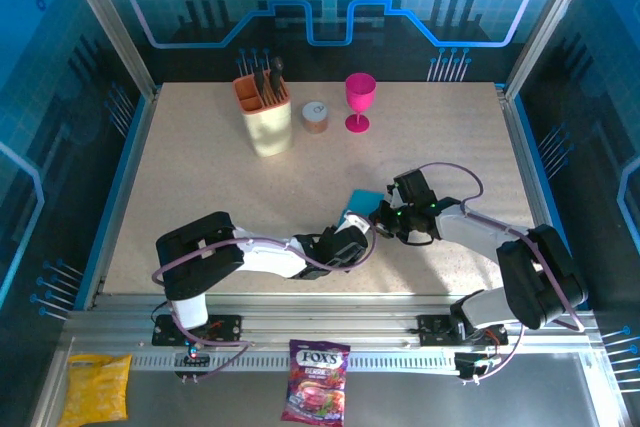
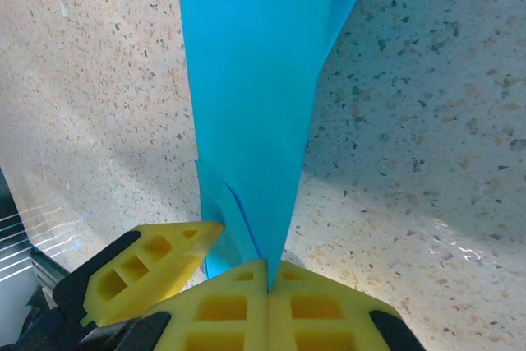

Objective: Fold a paper plane with a square sheet of paper (pick it up from the middle)
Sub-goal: Fold the wing for the fifth time at the center of the table.

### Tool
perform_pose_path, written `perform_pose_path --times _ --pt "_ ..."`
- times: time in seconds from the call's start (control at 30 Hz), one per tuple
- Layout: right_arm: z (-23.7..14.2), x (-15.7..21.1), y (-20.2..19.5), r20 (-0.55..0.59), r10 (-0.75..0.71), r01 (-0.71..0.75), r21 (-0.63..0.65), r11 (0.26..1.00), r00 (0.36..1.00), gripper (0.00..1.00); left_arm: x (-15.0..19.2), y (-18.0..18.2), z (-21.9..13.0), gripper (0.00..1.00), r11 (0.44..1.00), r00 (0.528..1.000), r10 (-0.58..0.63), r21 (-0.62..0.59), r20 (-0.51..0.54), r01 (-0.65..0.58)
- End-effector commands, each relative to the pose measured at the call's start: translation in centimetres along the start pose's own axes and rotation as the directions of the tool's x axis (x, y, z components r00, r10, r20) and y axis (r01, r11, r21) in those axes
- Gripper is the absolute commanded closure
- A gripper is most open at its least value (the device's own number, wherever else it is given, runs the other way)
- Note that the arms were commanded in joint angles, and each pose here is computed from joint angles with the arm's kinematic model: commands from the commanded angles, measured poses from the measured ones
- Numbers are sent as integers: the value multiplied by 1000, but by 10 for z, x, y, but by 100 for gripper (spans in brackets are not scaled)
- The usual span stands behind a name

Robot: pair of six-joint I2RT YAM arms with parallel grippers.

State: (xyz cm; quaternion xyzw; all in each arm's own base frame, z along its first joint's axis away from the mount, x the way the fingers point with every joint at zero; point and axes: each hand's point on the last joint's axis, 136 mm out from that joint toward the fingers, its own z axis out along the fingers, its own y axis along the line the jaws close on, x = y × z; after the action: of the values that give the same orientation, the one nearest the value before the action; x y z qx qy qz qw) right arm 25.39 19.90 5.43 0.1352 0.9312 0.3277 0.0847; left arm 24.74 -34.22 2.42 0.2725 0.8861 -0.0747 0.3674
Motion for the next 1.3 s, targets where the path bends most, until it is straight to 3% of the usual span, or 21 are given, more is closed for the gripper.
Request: perform_pose_path --times 0.0,0.47,0.7,0.77,0.9,1.1,1.27 --pt "1 3 2 -20 4 -3 16 1000 1000 100 -5 10 -7 47 997 999 44 -57 28 -43" --pt "11 5 -2 -54 12 -10 32 999 998 100 1 17 5 52 984 990 139 -115 14 -137" --pt "9 5 1 -60 3 -2 27 1000 998 100 5 15 11 76 982 986 164 -91 6 -163" --pt "6 4 6 -60 -13 14 18 1000 998 95 6 15 11 85 985 988 155 -76 6 -154" --pt "-14 -7 16 -22 -59 59 14 998 998 81 5 16 7 100 996 996 93 -11 4 -93" --pt "-50 -28 23 61 -102 101 24 995 993 77 3 15 -2 100 992 1000 -26 120 -7 26" --pt "-48 -35 34 34 -162 162 -3 987 986 77 2 0 -14 100 947 991 -127 289 -52 137"
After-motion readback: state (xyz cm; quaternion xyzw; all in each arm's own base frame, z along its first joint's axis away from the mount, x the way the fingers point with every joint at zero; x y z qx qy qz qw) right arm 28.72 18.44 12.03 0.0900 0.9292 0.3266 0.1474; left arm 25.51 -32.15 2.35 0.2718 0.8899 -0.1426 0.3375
